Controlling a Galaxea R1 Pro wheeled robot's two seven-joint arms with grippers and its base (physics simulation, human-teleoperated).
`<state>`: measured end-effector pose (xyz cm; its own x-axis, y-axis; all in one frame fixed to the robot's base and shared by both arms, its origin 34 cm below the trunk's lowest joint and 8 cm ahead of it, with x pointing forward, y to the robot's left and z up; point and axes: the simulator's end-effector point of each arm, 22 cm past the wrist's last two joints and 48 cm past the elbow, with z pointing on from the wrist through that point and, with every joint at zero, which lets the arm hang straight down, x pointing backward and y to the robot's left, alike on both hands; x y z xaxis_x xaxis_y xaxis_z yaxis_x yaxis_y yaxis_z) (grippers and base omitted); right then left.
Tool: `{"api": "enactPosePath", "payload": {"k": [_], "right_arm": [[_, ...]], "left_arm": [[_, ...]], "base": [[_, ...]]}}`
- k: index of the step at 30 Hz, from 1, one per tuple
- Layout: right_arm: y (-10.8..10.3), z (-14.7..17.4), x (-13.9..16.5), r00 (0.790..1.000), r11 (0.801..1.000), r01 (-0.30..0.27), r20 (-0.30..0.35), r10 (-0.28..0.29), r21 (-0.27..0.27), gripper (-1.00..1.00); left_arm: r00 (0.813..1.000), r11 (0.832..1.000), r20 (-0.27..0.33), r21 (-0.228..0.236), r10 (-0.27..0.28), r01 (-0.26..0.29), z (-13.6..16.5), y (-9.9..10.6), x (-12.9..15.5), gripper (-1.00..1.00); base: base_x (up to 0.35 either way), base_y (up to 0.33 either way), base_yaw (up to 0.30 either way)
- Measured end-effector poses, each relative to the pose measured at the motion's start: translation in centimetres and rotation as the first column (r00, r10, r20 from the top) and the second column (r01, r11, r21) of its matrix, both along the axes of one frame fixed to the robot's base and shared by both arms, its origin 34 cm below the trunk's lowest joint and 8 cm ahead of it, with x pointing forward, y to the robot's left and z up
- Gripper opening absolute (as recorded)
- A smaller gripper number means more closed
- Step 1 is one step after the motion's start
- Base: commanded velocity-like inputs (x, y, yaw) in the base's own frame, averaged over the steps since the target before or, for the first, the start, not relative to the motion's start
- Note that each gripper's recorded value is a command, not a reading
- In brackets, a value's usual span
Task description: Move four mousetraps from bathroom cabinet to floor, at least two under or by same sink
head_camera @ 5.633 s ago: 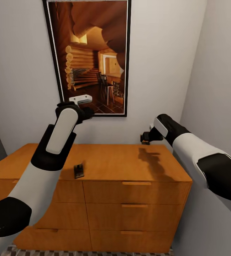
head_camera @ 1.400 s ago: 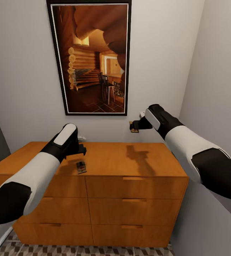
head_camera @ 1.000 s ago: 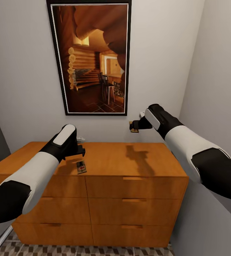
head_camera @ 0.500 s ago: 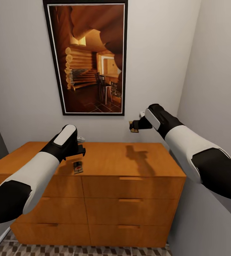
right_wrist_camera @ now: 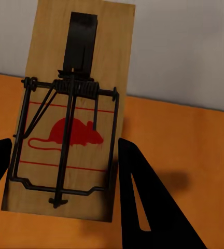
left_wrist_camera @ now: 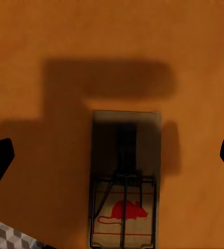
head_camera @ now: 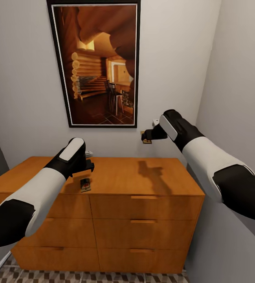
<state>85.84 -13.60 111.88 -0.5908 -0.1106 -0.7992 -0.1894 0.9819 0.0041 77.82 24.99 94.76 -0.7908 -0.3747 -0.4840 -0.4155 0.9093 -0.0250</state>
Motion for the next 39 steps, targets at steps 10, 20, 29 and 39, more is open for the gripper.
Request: {"api": "enactPosePath", "payload": {"k": [10, 20, 29, 39], "right_arm": [[0.3, 0.5, -0.2, 1.0, 1.0, -0.008, 0.004, 0.008, -0.003, -1.0], [0.4, -0.6, -0.4, 1.0, 1.0, -0.01, 0.006, 0.01, -0.003, -1.0], [0.3, -1.1, -0.4, 1.0, 1.0, -0.01, 0.006, 0.01, -0.004, -1.0], [0.3, -1.7, -0.5, 1.0, 1.0, -0.009, 0.006, 0.009, -0.004, -1.0]], "left_arm": [[1.0, 1.0, 0.004, -0.004, 0.013, -0.013, 0.0, 0.1, 0.0, 1.0], [1.0, 1.0, 0.005, -0.008, 0.013, -0.013, -1.3, 0.0, -0.1, 1.0], [1.0, 1.0, 0.008, -0.011, 0.02, -0.02, -1.9, 0.0, -0.1, 1.0], [0.999, 0.999, 0.016, -0.017, 0.035, -0.034, -2.4, 0.0, -0.1, 1.0]], "base": [[0.0, 0.0, 0.0], [0.0, 0.0, 0.0], [0.0, 0.0, 0.0], [0.0, 0.0, 0.0]]}}
